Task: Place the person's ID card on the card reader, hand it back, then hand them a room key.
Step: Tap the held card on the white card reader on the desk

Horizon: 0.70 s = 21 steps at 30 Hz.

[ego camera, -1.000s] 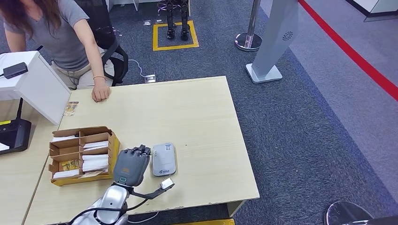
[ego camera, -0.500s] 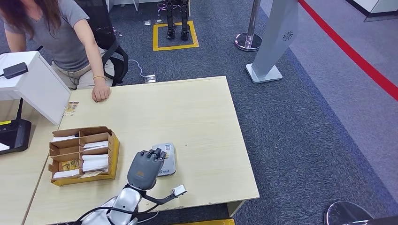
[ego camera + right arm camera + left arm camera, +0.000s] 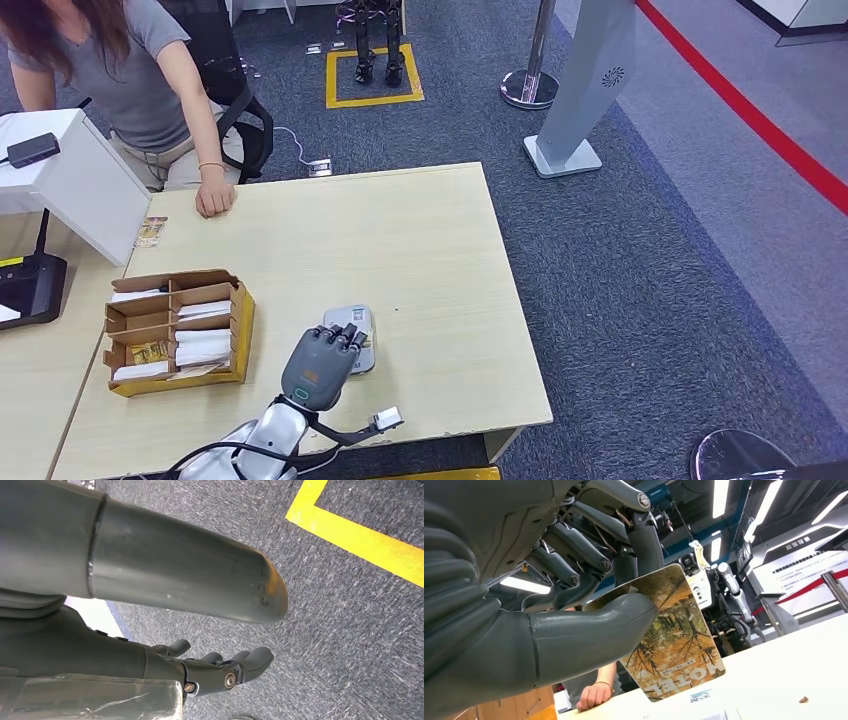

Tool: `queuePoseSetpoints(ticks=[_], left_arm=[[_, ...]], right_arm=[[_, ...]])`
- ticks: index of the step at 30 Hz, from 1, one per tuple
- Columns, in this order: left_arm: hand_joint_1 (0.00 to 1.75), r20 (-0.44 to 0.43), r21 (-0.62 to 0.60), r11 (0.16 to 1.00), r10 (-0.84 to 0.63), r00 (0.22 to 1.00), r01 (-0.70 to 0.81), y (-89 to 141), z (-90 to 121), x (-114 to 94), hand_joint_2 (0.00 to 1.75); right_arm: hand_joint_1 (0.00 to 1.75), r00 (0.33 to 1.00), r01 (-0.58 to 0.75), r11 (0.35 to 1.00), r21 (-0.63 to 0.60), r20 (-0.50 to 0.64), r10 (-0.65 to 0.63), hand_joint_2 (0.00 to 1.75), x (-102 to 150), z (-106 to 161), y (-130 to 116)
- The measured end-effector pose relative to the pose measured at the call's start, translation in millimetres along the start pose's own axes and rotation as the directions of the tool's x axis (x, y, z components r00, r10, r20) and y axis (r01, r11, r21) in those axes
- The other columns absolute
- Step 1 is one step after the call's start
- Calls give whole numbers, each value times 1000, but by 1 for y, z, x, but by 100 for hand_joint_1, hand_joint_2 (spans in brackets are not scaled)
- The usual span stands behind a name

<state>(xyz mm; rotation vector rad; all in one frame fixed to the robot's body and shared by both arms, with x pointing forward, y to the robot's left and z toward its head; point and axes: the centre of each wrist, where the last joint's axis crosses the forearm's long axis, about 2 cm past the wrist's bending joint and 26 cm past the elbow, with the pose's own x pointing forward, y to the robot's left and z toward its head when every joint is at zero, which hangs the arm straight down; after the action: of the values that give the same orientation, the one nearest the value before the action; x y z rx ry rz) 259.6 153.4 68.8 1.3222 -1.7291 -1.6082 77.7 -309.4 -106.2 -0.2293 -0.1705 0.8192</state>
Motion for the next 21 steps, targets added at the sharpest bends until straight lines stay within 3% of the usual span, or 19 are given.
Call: queuePoseSetpoints(ticks=[10, 21], left_arm=[[175, 24, -10, 1000, 1, 1000, -1, -1, 1, 1, 175], [175, 64, -107, 994, 16, 998, -9, -5, 4, 2, 175]], right_arm=[[0, 1000, 1, 1000, -1, 0, -1, 0, 0, 0, 0], [0, 1000, 2, 1000, -16, 0, -2, 0, 0, 0, 0]])
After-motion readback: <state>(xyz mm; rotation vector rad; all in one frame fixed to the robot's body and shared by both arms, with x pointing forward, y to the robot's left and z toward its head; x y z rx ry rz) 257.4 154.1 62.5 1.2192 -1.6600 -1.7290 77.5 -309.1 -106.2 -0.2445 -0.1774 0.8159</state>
